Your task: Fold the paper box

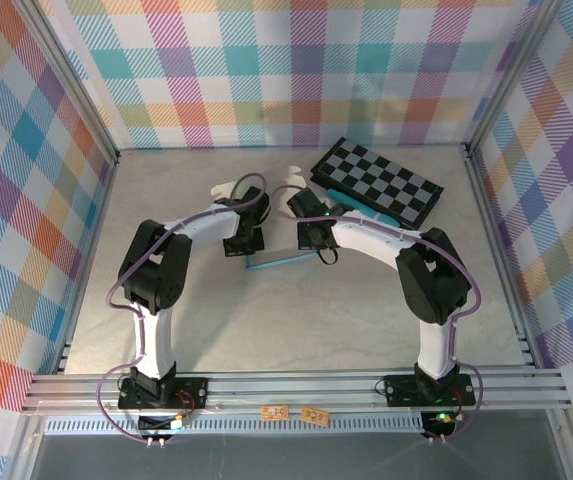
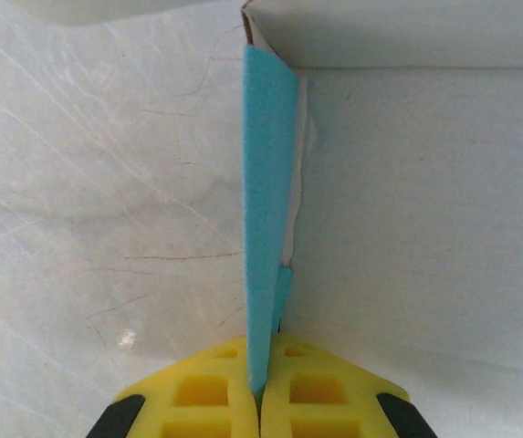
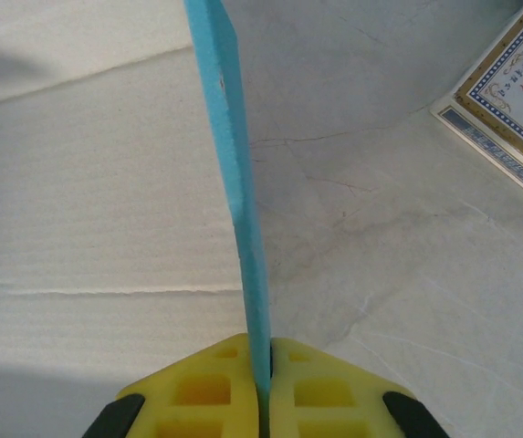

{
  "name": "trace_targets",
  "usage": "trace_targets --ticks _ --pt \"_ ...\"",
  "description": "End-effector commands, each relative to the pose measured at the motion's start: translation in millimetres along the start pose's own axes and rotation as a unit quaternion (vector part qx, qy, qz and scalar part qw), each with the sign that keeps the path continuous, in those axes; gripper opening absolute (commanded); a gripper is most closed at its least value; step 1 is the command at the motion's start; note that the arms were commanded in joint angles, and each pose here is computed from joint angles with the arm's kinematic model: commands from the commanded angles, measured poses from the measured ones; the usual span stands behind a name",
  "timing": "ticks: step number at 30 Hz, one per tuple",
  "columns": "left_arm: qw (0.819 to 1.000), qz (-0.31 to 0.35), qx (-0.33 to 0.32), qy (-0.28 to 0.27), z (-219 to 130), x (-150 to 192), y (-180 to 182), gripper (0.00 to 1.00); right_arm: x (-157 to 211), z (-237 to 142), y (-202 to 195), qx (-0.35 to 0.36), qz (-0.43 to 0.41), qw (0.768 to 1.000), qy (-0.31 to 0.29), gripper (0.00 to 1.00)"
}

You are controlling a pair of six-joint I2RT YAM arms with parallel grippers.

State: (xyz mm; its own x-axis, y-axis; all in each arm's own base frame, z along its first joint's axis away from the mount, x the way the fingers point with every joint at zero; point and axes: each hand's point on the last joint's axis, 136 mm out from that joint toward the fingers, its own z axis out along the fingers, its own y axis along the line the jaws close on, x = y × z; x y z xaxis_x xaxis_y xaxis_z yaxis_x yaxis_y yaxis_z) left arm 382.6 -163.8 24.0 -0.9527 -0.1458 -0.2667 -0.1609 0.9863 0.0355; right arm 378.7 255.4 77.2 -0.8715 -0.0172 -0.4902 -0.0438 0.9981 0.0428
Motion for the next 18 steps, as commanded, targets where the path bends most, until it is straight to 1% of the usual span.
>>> trace_targets --ticks 1,3,7,11,12,15,18 --pt "0.991 0.043 -0.125 0.035 8.0 23.0 42.9 0.0 -5.5 -3.7 -8.5 0.017 0.007 1.0 -0.01 0.0" --pt "0.989 0.048 -0.138 0.034 3.3 25.2 47.2 0.0 -6.2 -3.8 -8.6 0.017 0.008 1.0 -0.012 0.0" --pt "0.991 0.038 -0.123 0.025 -8.1 23.6 46.6 0.0 -8.4 -7.5 -9.7 0.018 0.009 1.0 -0.017 0.0" --pt "0.998 0.011 -0.048 -0.036 -34.7 2.6 28.8 0.0 -13.4 -18.9 -12.6 0.014 0.016 0.999 -0.034 0.0" --pt "0.999 0.004 -0.029 -0.038 -37.0 -0.8 24.0 0.0 -13.8 -21.5 -14.3 0.016 0.017 0.999 -0.036 0.0" --pt "1.0 0.001 -0.009 -0.018 -33.7 -1.0 13.6 0.0 -14.1 -26.6 -18.9 0.021 0.021 0.999 -0.043 0.0" --pt "0.999 0.01 -0.043 0.026 -20.0 10.2 17.6 0.0 -11.0 -24.9 -23.5 0.03 0.019 0.999 -0.04 0.0"
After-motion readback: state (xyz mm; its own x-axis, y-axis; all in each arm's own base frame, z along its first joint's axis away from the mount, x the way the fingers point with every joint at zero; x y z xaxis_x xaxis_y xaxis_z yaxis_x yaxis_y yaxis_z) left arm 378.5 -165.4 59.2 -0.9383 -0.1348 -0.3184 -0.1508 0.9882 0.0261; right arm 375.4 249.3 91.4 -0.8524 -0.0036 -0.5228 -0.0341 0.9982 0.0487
